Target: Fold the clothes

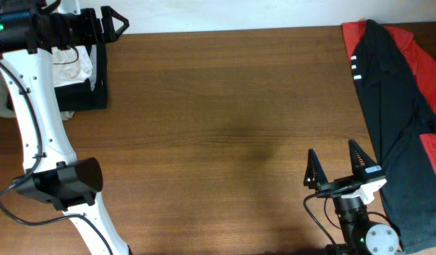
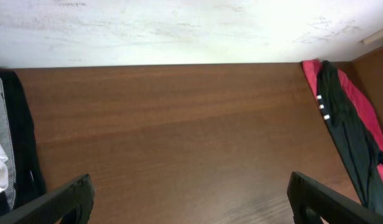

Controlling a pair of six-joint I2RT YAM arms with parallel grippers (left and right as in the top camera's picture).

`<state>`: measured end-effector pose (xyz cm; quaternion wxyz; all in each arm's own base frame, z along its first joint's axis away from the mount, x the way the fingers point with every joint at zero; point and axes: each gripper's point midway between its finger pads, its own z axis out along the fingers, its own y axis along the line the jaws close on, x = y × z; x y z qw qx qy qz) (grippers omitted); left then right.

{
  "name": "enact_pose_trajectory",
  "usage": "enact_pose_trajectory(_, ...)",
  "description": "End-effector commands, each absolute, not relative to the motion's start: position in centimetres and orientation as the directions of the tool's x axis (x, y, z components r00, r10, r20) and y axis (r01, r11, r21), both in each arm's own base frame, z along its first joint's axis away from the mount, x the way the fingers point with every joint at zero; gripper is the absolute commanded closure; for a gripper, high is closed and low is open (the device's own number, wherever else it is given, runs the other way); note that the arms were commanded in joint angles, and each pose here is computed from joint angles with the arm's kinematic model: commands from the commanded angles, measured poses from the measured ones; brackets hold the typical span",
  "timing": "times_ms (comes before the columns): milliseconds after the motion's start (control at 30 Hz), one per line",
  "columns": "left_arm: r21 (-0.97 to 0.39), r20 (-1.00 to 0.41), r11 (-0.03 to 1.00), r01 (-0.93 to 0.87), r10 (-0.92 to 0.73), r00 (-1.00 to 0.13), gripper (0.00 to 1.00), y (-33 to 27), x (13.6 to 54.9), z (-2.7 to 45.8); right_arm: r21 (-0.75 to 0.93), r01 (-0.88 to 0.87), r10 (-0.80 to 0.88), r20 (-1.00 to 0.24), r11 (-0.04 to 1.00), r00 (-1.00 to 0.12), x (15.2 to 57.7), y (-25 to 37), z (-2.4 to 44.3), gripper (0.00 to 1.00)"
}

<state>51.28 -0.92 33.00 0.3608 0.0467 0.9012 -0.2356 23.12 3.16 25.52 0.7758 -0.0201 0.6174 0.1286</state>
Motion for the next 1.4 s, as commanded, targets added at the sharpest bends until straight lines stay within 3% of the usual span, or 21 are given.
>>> enact_pose_trajectory(0,-0.398,-0.668,0.878,0.264,-0.08,-0.74,0.01,-1.2,51.4,32.6,0.119,-0.212,0.175,-0.948,0.97,0.268,23.2,2.9,25.0,0.02)
enact_pose_trajectory(200,-0.398,-0.668,0.878,0.265,-0.08,-0.74,0.01,-1.3,51.4,32.6,0.089,-0.146,0.125,-0.959,0.985,0.255,23.6,2.0,24.1,0.01)
enact_pose_trajectory(367,-0.398,-0.668,0.878,0.264,-0.08,-0.74,0.01,-1.2,51.4,32.6,0.128,-0.112,0.126,-0.992,0.985,-0.021,24.6,1.9,17.3,0.01)
enact_pose_trajectory(433,-0.398,-0.668,0.878,0.265,-0.08,-0.74,0.01,-1.3,51.4,32.6,0.135,-0.105,0.127,-0.989,0.985,-0.082,24.5,1.9,15.8,0.01)
enact_pose_trajectory(1367,-0.397,-0.669,0.869,0.296,-0.054,-0.741,0.01,-3.1,51.3,32.7,0.135,-0.105,0.127,-0.989,0.985,-0.079,24.5,1.9,15.9,0.01)
